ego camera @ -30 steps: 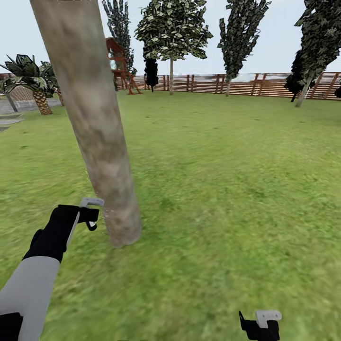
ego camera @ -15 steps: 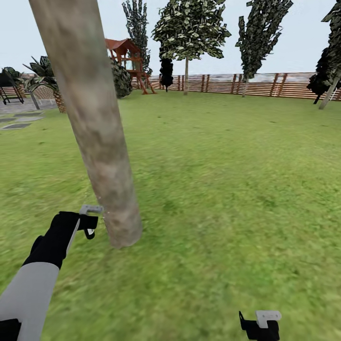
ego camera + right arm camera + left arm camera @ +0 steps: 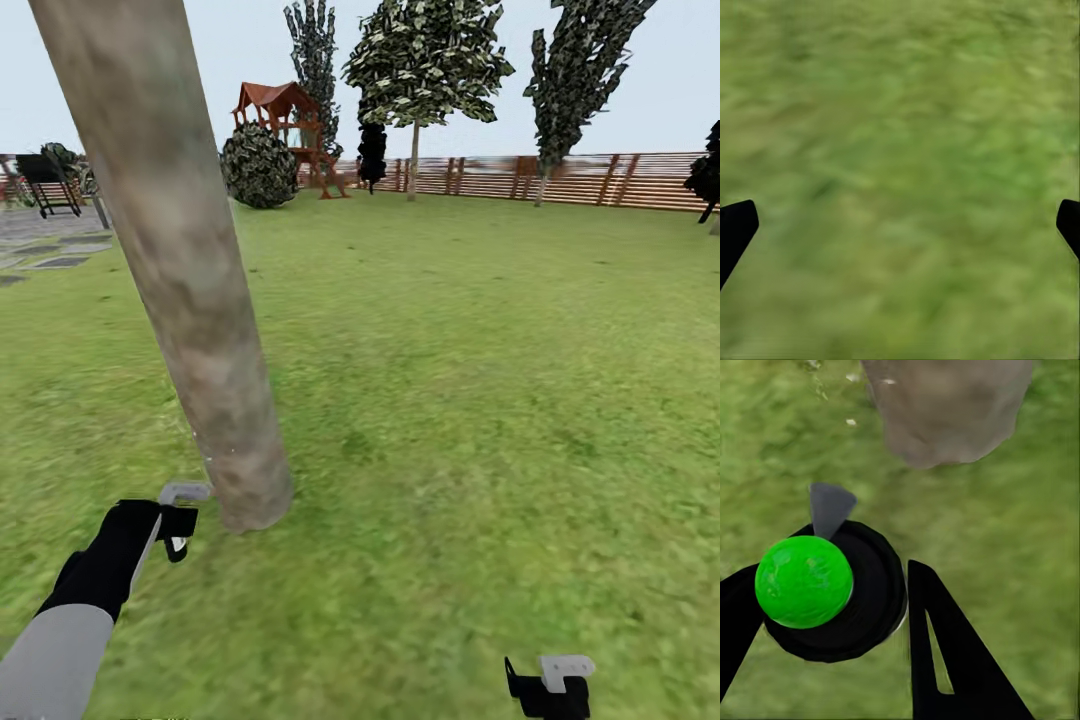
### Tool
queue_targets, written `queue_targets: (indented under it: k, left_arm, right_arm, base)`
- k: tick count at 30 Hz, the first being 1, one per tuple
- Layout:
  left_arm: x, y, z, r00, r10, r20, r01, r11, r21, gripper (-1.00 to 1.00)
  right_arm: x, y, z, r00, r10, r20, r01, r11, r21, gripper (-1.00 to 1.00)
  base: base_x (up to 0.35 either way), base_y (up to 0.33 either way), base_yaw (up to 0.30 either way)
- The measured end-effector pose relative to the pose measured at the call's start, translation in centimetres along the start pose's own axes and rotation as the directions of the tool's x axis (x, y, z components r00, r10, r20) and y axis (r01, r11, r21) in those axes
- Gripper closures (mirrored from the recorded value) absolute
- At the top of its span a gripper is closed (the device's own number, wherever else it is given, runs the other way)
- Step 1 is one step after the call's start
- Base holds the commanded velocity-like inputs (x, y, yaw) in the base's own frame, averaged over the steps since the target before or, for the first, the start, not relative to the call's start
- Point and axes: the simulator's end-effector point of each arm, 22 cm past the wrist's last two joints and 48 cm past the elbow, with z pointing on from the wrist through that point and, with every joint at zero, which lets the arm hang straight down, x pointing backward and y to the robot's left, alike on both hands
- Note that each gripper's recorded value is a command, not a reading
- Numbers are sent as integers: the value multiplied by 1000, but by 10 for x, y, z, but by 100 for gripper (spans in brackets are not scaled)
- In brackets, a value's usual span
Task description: In the garden, pick up the pesticide atomizer on the floor and spray pesticide onto both trees until each tree trunk is fully covered.
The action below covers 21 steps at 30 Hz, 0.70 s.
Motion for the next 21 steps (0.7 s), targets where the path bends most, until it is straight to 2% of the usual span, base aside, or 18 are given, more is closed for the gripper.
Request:
queue_targets:
  k: [2, 4, 7, 10, 12, 13, 15, 17, 21]
  left_arm:
    - [7, 7, 8, 999, -48, 21, 48, 999, 5, 100]
    - [11, 9, 11, 998, -65, 24, 64, 998, 8, 100]
    - [12, 7, 12, 998, -66, 24, 66, 998, 12, 100]
    - [13, 6, 13, 998, -65, 24, 65, 998, 12, 100]
    - [22, 9, 17, 998, -63, 5, 64, 998, -9, 100]
    - [31, 15, 23, 998, -56, 3, 57, 997, -48, 100]
    - [36, 19, 32, 998, -48, 43, 51, 995, -82, 100]
    - [52, 15, 40, 999, -46, 28, 48, 996, -80, 100]
    - [59, 20, 42, 998, -53, 21, 54, 994, -95, 100]
  right_arm:
    - [0, 0, 0, 1000, 0, 0, 0, 1000, 0, -100]
    - [0, 0, 0, 1000, 0, 0, 0, 1000, 0, -100]
    - [0, 0, 0, 1000, 0, 0, 0, 1000, 0, -100]
    - [0, 0, 0, 1000, 0, 0, 0, 1000, 0, -100]
    - [0, -1, 0, 1000, -1, 0, 1, 1000, 1, -100]
    - [0, -1, 0, 1000, -1, 0, 1, 1000, 1, -100]
    - [0, -2, 0, 1000, -1, 1, 1, 1000, 2, -100]
    - [0, -2, 0, 1000, -1, 1, 1, 1000, 3, -100]
    - [0, -1, 0, 1000, 0, 1, 0, 1000, 1, -100]
  base:
    - [135, -247, 277]
    - [137, -247, 277]
    - [127, -250, 247]
    - [81, -262, 47]
    - [19, -268, 6]
    - [5, -269, 1]
    - [2, -270, 0]
    - [0, -271, 0]
    - [-84, -271, 29]
